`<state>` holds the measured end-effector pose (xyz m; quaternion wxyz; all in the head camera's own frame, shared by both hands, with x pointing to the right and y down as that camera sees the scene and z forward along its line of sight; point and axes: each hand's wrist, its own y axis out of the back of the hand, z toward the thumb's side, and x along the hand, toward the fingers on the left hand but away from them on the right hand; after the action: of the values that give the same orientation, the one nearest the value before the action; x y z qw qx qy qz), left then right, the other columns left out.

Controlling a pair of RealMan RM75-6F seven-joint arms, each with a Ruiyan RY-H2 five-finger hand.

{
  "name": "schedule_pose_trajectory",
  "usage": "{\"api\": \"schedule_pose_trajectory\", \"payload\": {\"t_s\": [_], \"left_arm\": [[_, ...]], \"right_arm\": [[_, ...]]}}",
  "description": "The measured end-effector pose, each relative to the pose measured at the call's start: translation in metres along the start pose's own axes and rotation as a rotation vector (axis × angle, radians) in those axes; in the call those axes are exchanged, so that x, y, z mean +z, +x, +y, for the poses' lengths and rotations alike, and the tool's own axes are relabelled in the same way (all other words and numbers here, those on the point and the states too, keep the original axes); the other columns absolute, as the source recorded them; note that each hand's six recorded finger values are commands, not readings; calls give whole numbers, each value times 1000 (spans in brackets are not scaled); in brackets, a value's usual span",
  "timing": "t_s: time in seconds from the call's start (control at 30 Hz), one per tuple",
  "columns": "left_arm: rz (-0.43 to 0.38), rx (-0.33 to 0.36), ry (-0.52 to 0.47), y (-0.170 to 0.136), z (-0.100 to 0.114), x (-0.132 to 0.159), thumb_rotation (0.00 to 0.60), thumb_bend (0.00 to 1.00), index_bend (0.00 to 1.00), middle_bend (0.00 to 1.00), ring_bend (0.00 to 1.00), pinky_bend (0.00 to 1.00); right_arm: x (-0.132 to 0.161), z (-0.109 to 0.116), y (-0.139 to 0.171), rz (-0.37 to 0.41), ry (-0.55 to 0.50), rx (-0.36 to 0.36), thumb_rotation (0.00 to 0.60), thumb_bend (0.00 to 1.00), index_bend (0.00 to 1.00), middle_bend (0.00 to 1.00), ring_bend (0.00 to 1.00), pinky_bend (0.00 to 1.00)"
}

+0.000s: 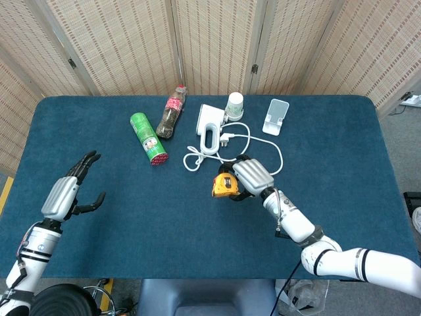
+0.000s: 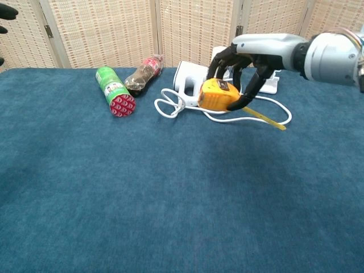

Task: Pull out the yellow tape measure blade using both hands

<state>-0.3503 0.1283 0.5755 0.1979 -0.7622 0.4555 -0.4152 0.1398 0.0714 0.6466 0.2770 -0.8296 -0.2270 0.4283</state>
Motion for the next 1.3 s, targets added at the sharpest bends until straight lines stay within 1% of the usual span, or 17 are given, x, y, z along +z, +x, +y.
{"api": "schedule_pose_trajectory", "payload": {"t_s": [0.17, 0.27, 0.4, 0.5, 0.57, 0.77, 0.93, 1.13, 1.3], "left_arm": [[-3, -41, -119, 18, -13, 21, 600, 435, 0, 46, 89, 120], [-3, -48, -166, 26, -21, 32, 600, 434, 0, 46, 102, 106], [-6, -47, -169, 33, -30, 43, 600, 435, 0, 40, 79, 86], [6, -55, -178, 38, -39, 51, 600, 435, 0, 6, 26, 64], [16, -65, -188, 41, -45, 55, 600, 435, 0, 0, 1, 47], [42, -94, -205, 46, -59, 62, 600, 435, 0, 0, 0, 38], [69, -103, -202, 49, -67, 64, 600, 435, 0, 0, 0, 34], [98, -120, -183, 53, -81, 67, 600, 435, 0, 0, 0, 34], [112, -117, -181, 58, -88, 73, 600, 435, 0, 0, 0, 32]], "right_arm": [[28, 7, -18, 24, -10, 18, 600, 227, 493, 479, 488, 143], [41, 7, -27, 27, -12, 28, 600, 228, 493, 479, 487, 143], [52, 7, -37, 10, -26, 31, 600, 228, 494, 479, 487, 144], [60, 8, -44, -7, -36, 25, 600, 228, 500, 479, 493, 144], [64, 10, -48, -18, -38, 19, 600, 228, 503, 479, 494, 144], [76, 13, -58, -40, -53, 5, 600, 227, 504, 479, 497, 144], [80, 14, -66, -47, -58, -2, 600, 228, 504, 479, 497, 144], [84, 8, -74, -46, -70, 2, 600, 228, 504, 479, 503, 144], [91, 4, -79, -39, -95, 7, 600, 228, 505, 479, 505, 176]]}}
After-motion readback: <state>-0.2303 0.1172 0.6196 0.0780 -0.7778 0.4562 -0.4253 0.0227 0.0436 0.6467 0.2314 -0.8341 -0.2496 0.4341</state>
